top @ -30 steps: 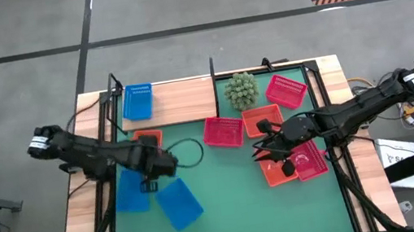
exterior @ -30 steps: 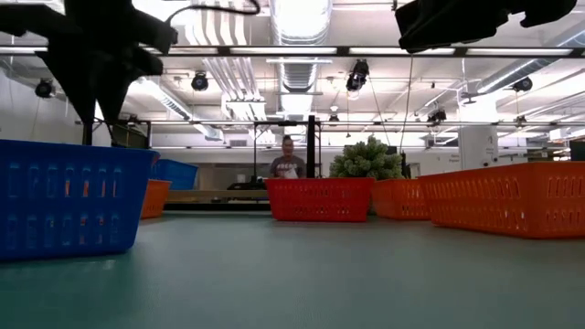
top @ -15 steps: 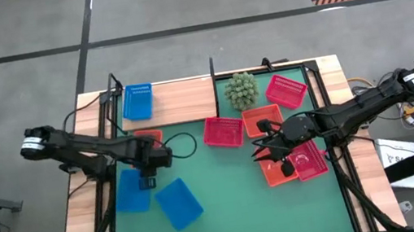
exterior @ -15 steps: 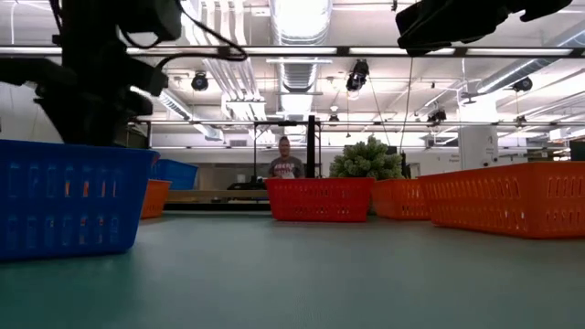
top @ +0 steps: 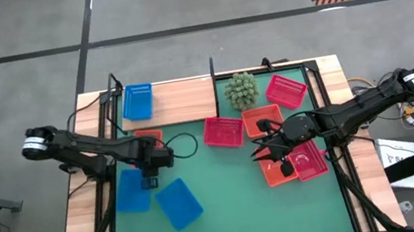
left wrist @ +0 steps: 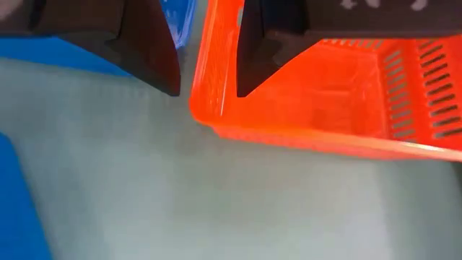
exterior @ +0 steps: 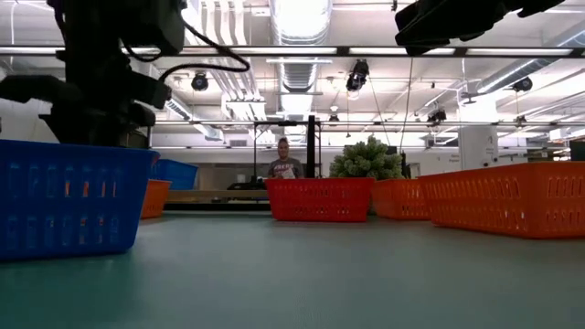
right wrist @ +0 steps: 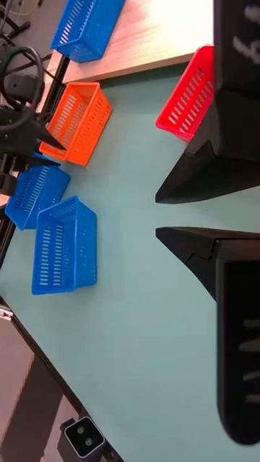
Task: Stack baskets on shelf by color
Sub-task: Put the left orange bin on the shelf
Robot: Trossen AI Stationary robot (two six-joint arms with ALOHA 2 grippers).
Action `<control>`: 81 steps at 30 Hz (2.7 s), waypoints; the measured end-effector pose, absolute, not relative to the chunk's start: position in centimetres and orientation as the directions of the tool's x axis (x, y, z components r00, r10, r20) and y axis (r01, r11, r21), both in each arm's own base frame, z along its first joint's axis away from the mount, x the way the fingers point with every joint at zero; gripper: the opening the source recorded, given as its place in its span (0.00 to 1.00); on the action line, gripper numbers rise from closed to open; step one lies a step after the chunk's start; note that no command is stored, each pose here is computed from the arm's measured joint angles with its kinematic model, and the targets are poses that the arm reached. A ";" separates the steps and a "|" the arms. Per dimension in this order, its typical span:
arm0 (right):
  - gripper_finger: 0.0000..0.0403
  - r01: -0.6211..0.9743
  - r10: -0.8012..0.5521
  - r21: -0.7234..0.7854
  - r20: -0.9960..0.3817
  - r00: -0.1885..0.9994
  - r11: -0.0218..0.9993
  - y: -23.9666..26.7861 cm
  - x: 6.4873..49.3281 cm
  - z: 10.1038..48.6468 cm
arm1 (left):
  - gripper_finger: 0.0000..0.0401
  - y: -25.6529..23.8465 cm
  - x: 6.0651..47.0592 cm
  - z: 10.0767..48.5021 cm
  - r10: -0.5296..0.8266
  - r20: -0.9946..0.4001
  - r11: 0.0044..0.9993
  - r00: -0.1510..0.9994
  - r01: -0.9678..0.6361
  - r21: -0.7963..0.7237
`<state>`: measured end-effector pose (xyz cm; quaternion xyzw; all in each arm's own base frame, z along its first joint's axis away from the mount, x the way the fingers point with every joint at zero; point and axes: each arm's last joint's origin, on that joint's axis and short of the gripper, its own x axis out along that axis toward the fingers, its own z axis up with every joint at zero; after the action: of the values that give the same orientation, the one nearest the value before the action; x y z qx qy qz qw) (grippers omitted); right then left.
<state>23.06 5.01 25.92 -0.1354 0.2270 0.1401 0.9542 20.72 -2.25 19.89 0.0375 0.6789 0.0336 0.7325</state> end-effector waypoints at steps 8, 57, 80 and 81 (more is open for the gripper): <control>0.14 -0.323 0.203 -0.190 -0.472 0.858 0.927 5.0 23.1 25.9 | 0.30 -2.3 21.2 18.1 0.107 -0.993 0.994 0.055 0.002 0.107; 0.14 -0.289 0.179 -0.146 -0.510 0.841 0.946 4.9 23.0 25.5 | 0.00 7.5 26.9 29.0 0.416 -0.795 0.906 0.441 -0.130 0.402; 0.14 -0.297 0.179 -0.157 -0.514 0.839 0.942 4.9 23.0 25.4 | 0.00 13.8 28.8 23.7 0.370 -0.883 0.929 0.290 -0.100 0.357; 0.14 -0.297 0.179 -0.157 -0.516 0.838 0.942 4.9 23.0 25.4 | 0.00 13.8 28.8 23.8 0.371 -0.882 0.929 0.291 -0.100 0.357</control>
<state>22.95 4.92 25.40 -0.1160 0.2556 0.1250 0.9516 28.81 13.82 23.78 0.1173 0.5767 0.1481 0.7948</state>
